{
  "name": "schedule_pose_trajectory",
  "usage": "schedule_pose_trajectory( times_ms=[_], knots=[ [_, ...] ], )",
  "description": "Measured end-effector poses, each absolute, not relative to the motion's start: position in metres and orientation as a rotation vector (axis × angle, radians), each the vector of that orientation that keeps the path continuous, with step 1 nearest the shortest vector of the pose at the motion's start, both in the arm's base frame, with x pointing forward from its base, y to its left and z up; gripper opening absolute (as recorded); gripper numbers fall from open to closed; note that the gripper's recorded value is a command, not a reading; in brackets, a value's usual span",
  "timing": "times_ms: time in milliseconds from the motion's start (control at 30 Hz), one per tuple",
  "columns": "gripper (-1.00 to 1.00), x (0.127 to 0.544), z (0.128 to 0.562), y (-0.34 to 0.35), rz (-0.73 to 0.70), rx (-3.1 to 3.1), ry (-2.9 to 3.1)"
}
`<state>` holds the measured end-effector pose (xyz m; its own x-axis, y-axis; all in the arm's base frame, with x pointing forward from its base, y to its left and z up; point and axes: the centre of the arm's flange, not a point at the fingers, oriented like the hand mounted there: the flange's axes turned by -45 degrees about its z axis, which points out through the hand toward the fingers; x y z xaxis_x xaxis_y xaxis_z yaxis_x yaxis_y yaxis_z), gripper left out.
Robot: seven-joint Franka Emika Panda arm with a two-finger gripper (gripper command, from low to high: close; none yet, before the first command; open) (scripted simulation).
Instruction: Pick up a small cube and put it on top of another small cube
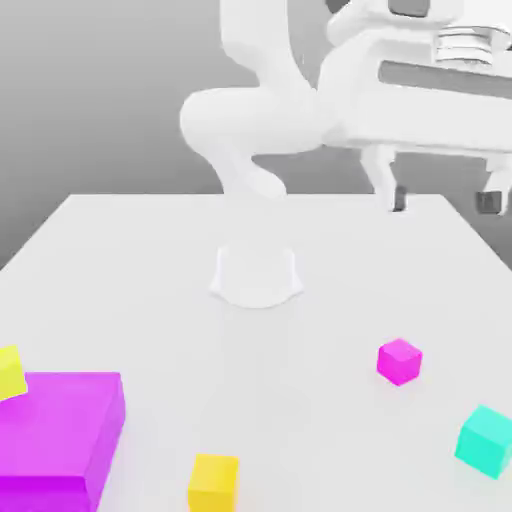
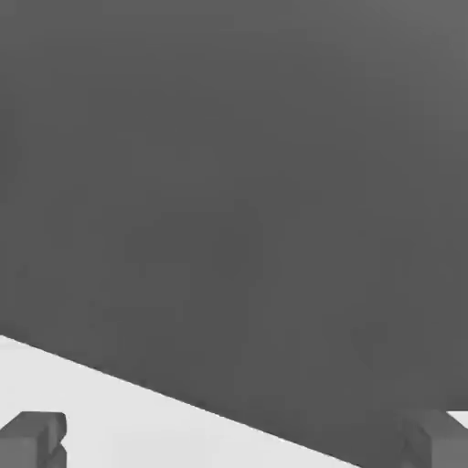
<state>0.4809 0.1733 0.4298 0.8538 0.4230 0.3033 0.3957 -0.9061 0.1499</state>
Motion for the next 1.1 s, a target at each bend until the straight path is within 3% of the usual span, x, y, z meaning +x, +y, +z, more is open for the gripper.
schedule_pose_trajectory(
  times_ms=[400, 567, 600, 800, 967, 1100],
  knots=[
    [0.00, 0.424, 0.219, 0.286, 0.049, 2.903, 1.165],
    [0.00, 0.413, 0.148, 0.296, 0.003, 2.898, 1.214],
    [-1.00, 0.412, 0.139, 0.296, 0.001, 2.897, 1.215],
    [-1.00, 0.412, 0.134, 0.296, 0.002, 2.897, 1.216],
    [-1.00, 0.413, 0.186, 0.296, 0.001, 2.898, 1.216],
    [-1.00, 0.452, 0.209, 0.213, -0.010, 3.000, 0.867]
  ],
)
